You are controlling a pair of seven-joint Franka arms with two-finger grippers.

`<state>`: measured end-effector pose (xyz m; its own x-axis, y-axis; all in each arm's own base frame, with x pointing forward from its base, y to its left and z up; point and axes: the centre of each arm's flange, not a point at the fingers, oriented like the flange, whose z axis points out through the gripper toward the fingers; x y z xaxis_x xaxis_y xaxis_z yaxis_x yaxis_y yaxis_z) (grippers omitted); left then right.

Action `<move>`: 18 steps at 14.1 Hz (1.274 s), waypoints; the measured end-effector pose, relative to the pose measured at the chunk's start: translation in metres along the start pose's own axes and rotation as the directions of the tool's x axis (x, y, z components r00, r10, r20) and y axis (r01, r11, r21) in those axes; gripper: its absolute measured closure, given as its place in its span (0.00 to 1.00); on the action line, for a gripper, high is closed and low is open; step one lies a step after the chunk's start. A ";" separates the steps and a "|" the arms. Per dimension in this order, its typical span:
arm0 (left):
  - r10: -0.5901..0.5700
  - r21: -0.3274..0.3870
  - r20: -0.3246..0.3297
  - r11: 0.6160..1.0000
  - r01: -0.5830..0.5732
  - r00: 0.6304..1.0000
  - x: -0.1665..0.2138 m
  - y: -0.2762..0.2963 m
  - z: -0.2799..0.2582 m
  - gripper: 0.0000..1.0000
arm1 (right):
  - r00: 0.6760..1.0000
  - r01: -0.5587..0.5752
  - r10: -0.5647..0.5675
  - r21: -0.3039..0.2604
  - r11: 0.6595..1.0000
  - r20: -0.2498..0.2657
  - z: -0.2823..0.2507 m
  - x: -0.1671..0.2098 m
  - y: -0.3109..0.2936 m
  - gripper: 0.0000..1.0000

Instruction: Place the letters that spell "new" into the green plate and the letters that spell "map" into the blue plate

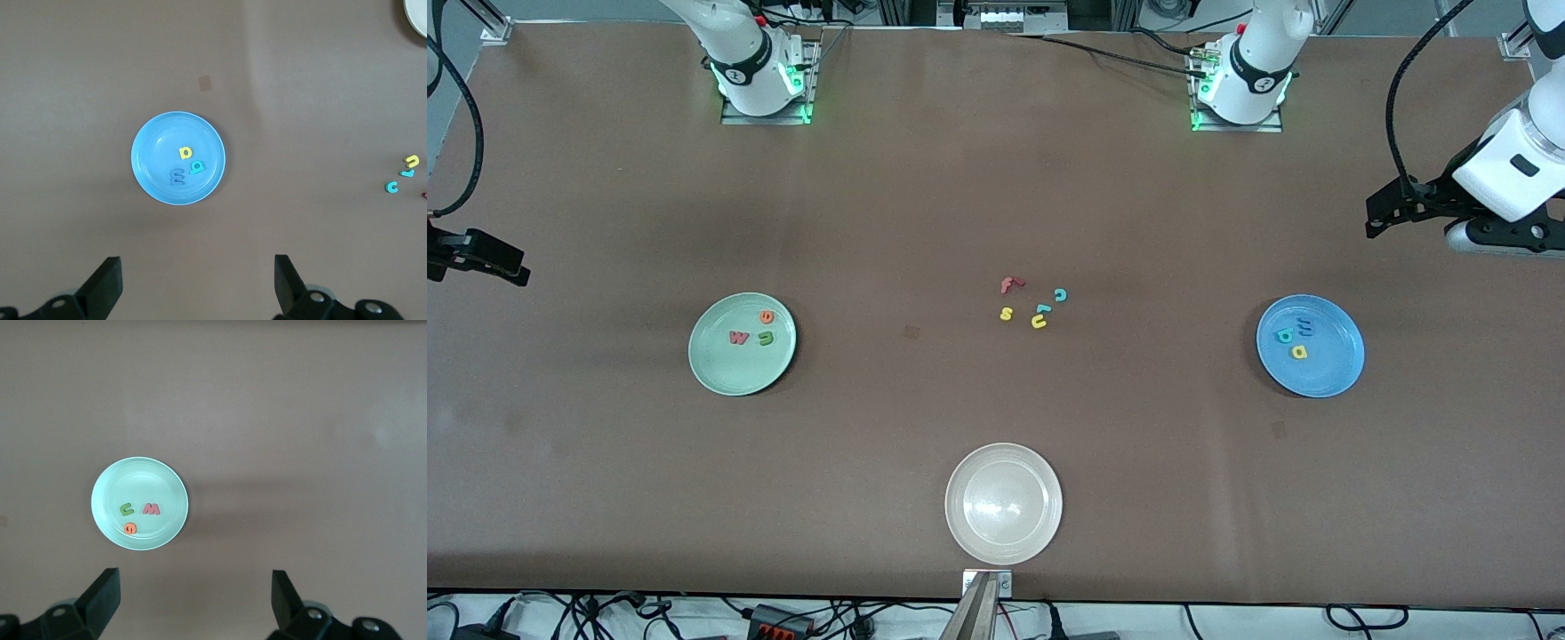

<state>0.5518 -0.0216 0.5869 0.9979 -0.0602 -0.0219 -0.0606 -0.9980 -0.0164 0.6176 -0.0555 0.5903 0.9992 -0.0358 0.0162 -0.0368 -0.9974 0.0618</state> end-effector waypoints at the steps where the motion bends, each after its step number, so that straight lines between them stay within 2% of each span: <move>1: 0.000 0.000 0.000 1.000 0.000 1.000 0.000 0.000 0.000 0.00 | 1.000 -0.011 0.011 0.015 1.000 -0.001 0.000 -0.001 0.002 0.00; 3: 0.000 0.000 0.000 1.000 0.000 1.000 0.000 0.000 0.000 0.00 | 1.000 -0.025 0.025 0.031 0.999 0.002 0.000 -0.004 0.008 0.00; 10: 0.000 0.000 0.000 1.000 0.000 1.000 0.000 0.000 0.000 0.00 | 1.000 -0.015 0.015 0.025 1.000 0.002 0.001 -0.036 0.006 0.00; 18: -0.001 0.000 0.000 1.000 0.001 1.000 0.000 0.000 0.000 0.00 | 0.999 -0.011 0.012 0.033 0.999 -0.036 0.007 -0.070 0.004 0.00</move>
<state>0.5517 -0.0215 0.5869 0.9980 -0.0596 -0.0223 -0.0600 -0.9981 -0.0164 0.5481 -0.0575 0.5828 0.9976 -0.0455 0.0531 -0.0471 -0.9985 0.0283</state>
